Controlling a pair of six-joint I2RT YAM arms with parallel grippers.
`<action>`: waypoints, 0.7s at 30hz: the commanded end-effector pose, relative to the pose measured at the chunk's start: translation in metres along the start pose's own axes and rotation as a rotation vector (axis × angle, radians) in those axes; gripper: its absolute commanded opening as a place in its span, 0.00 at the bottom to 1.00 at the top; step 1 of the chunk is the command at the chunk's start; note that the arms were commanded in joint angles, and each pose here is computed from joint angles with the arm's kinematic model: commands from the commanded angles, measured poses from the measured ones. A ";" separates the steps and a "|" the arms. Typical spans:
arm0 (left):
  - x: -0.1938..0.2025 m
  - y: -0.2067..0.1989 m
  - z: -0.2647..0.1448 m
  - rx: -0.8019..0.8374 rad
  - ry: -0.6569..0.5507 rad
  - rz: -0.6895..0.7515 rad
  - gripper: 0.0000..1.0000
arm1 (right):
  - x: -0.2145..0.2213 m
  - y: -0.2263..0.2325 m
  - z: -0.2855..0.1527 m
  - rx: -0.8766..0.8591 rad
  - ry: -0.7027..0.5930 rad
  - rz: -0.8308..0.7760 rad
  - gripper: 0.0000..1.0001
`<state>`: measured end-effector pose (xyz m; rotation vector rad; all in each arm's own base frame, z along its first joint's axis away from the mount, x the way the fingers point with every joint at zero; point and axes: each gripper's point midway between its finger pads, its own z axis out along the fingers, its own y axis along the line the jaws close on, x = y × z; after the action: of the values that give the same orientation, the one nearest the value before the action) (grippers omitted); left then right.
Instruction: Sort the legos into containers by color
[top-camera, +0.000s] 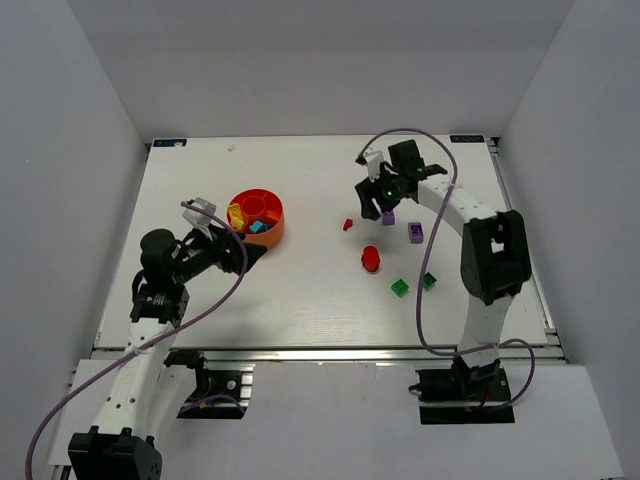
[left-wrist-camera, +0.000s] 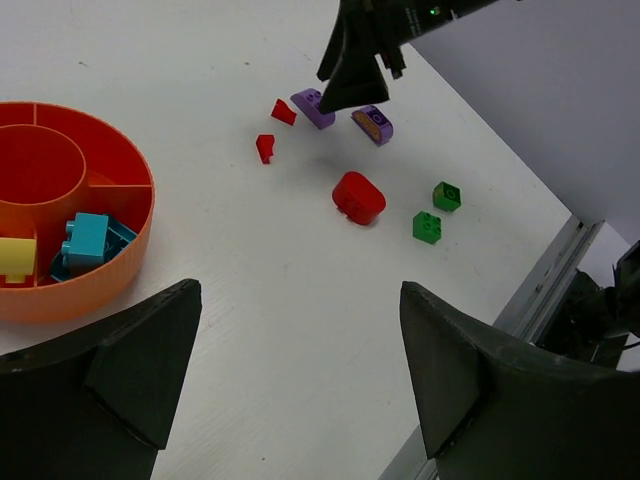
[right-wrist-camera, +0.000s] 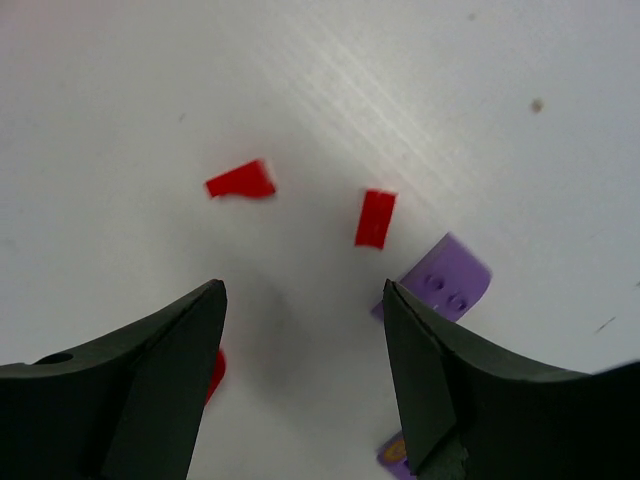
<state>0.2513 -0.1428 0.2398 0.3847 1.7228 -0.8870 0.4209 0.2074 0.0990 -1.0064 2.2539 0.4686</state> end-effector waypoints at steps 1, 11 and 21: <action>-0.012 -0.003 -0.006 -0.024 -0.030 0.058 0.90 | -0.016 -0.024 0.017 0.073 0.007 0.012 0.69; -0.013 0.001 -0.008 -0.055 -0.037 0.064 0.90 | -0.018 -0.044 0.051 0.093 0.031 0.019 0.59; -0.011 0.004 -0.006 -0.062 -0.025 0.055 0.90 | -0.003 -0.049 0.066 0.083 0.071 0.020 0.52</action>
<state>0.2531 -0.1340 0.2386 0.3600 1.7266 -0.8113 0.4747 0.2129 0.0434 -0.9735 2.3486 0.3633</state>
